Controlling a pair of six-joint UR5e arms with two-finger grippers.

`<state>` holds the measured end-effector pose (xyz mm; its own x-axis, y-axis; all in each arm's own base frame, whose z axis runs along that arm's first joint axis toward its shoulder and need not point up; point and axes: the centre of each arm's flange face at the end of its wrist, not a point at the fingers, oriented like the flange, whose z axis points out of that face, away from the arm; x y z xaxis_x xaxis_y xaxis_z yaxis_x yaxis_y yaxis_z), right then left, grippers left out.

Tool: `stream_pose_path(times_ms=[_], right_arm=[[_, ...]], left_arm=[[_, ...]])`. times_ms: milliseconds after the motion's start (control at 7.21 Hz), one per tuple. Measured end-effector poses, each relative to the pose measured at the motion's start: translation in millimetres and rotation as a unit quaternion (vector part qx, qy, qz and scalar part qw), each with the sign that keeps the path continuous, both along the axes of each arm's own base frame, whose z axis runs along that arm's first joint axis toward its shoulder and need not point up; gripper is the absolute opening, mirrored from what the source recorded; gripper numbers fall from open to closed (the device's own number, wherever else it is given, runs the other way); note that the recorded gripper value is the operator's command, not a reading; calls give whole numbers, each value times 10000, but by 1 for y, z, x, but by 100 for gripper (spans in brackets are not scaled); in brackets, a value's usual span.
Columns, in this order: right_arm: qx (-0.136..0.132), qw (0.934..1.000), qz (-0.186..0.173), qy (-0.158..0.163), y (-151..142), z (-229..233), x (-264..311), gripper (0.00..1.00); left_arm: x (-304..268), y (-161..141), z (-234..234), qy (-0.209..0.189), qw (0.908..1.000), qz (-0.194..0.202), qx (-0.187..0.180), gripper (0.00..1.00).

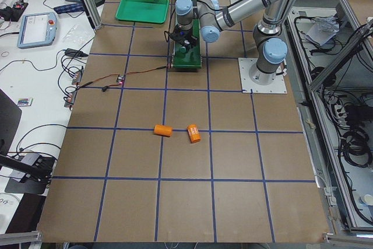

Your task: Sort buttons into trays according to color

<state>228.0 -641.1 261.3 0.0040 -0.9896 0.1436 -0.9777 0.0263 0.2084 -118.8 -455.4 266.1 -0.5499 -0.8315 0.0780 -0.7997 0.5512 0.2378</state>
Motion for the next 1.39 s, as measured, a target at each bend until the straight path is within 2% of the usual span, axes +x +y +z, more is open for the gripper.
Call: stream_pose_path(times_ms=[139,277,416,554,693,832,970,1109,1386], right_arm=[[-61,10000,11,-20,-7,-5,1,88],[-89,10000,12,-33,-9,-7,1,88],[-109,9999,3,-55,-9,-4,1,88],[-131,9999,-8,-82,-6,5,-1,87],[-81,9999,-5,-102,3,23,-2,88],[20,9998,23,-195,20,45,-1,96],[57,9994,58,-338,41,66,0,100],[105,9991,90,-409,69,78,-2,100],[432,9982,104,-398,130,65,-9,100]], left_arm=[[3,-8,24,-25,9998,-173,-88,100],[20,-13,45,-268,9973,-675,-105,100],[59,-12,57,-490,9895,-1359,70,100],[113,-8,61,-475,9807,-1889,172,100],[170,-1,63,-345,9708,-2371,102,100],[226,9,63,-209,9583,-2849,-66,100],[277,24,61,-86,9484,-3164,-210,100],[319,41,54,53,9404,-3385,-321,100],[384,69,43,96,9141,-4024,-493,100]])
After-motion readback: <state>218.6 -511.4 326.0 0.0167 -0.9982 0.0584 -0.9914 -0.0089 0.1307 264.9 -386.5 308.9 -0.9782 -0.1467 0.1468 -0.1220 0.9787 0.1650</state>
